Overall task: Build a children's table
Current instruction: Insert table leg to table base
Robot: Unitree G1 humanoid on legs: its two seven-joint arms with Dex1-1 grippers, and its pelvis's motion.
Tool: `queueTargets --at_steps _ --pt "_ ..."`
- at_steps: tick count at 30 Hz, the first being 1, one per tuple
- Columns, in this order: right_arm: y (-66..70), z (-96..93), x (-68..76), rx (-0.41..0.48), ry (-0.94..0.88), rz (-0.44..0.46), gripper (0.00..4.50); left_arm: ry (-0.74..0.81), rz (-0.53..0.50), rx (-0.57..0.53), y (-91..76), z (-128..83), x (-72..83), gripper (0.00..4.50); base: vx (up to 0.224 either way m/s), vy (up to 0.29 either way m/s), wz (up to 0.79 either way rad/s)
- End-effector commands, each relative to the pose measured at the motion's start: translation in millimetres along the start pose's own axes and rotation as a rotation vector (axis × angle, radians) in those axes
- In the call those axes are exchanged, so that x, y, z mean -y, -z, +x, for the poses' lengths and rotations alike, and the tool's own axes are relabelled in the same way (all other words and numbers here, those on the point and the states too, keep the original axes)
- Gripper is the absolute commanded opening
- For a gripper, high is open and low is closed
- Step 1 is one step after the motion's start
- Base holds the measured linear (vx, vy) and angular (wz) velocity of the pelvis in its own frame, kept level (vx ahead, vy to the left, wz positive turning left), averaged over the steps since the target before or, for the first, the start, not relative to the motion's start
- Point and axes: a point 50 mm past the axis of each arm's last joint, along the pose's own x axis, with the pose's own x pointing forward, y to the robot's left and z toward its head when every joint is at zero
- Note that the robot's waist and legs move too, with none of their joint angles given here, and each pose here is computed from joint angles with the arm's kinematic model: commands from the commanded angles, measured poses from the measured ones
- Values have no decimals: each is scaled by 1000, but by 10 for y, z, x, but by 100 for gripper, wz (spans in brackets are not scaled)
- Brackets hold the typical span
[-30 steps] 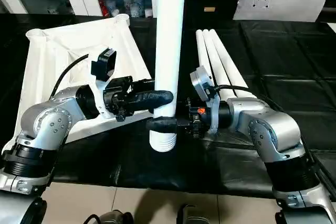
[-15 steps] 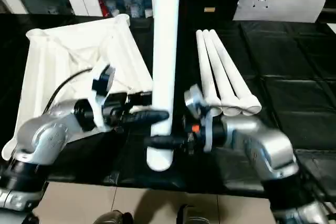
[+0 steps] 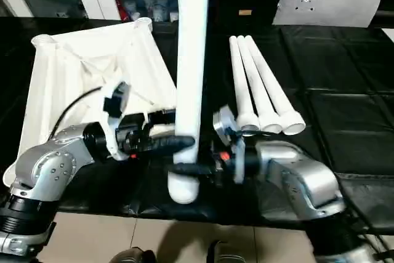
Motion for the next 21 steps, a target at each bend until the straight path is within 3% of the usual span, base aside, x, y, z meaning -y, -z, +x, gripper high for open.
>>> queueTargets --at_steps 1,3,9,12,21 --pt "-98 1 33 35 53 -60 191 -67 76 -6 -38 -7 -15 448 0 0 0" --pt "-144 65 55 71 120 -99 191 -179 155 -6 -51 36 -53 450 0 0 0" --pt "-141 180 99 120 260 -152 191 -386 225 37 -86 93 -140 450 0 0 0" --pt "-124 231 102 133 292 -169 191 -451 273 28 -56 122 -158 414 0 0 0" --pt "-85 307 127 136 357 -191 191 -549 334 46 0 198 -164 414 0 0 0"
